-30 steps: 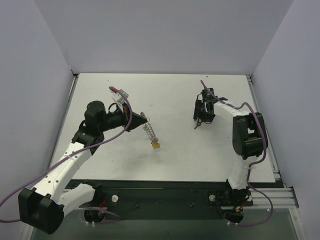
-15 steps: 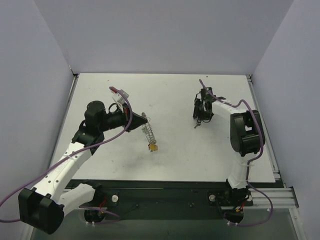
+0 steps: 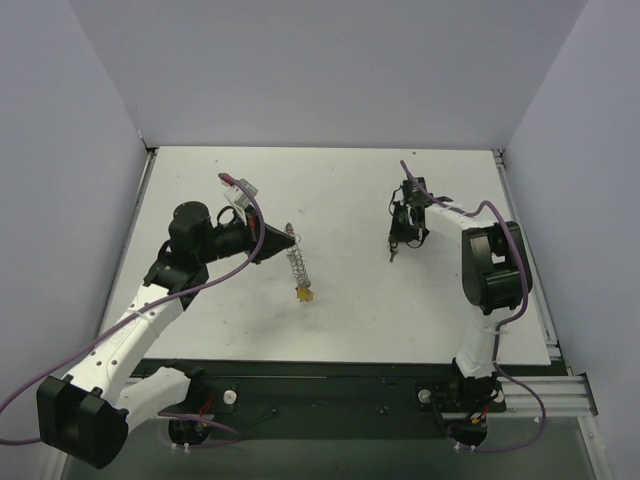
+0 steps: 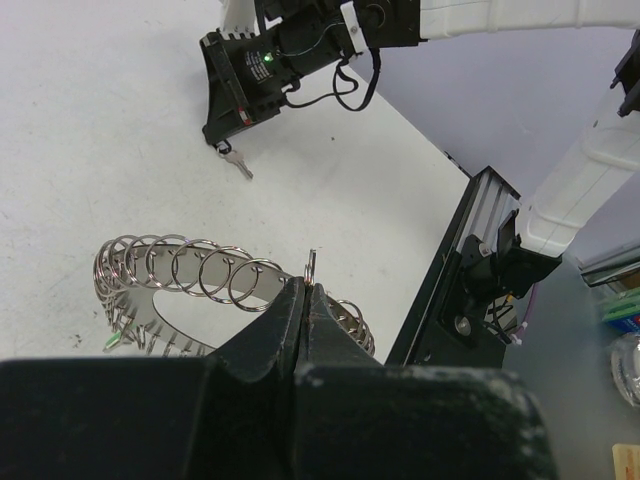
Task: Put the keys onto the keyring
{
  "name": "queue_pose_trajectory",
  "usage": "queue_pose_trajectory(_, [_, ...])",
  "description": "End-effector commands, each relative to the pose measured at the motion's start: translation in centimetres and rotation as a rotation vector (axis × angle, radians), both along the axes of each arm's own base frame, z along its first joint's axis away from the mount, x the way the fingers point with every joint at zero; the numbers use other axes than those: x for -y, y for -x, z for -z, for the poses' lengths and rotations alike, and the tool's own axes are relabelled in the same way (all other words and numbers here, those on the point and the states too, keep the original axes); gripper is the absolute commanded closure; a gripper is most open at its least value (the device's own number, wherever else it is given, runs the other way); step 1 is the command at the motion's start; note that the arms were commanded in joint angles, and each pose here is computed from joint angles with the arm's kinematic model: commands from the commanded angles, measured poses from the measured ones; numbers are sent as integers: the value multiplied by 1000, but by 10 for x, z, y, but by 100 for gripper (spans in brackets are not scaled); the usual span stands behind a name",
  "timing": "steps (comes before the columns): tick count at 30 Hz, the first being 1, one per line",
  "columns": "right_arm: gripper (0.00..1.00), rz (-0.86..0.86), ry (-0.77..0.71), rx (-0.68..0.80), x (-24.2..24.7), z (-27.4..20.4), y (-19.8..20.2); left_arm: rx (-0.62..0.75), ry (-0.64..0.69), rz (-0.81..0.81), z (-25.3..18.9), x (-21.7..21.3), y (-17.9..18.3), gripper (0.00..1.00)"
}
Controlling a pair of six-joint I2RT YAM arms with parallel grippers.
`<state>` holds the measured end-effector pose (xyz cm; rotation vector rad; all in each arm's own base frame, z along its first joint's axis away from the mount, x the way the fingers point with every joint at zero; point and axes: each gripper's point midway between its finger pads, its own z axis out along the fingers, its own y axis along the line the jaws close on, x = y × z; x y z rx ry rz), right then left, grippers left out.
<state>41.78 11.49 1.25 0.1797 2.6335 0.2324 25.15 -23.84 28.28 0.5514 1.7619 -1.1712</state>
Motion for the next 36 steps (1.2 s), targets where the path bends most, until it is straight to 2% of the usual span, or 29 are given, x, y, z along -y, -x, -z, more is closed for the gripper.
queue_pose_trajectory(1, [100, -46, -48, -42, -15, -11, 28, 98, 50, 12, -26, 1, 0, 100])
queue_pose_trajectory(6, [100, -70, -56, -31, -20, -21, 37, 104, 51, 14, -28, 0, 1, 100])
queue_pose_trajectory(13, [66, -112, -69, 35, -27, -46, 36, 107, 51, 11, -29, -1, 2, 100])
queue_pose_trajectory(15, [59, -119, -54, 40, -27, -47, 36, 107, 51, 11, -29, -1, 2, 100])
queue_pose_trajectory(18, [53, -133, -37, 39, -26, -44, 38, 107, 51, 12, -29, -1, 2, 100])
queue_pose_trajectory(27, [53, -146, -6, -20, -24, -17, 44, 105, 52, 18, -28, 0, 3, 100])
queue_pose_trajectory(36, [55, -108, 84, -39, -14, 3, 45, 102, 51, 21, -27, 0, 3, 100])
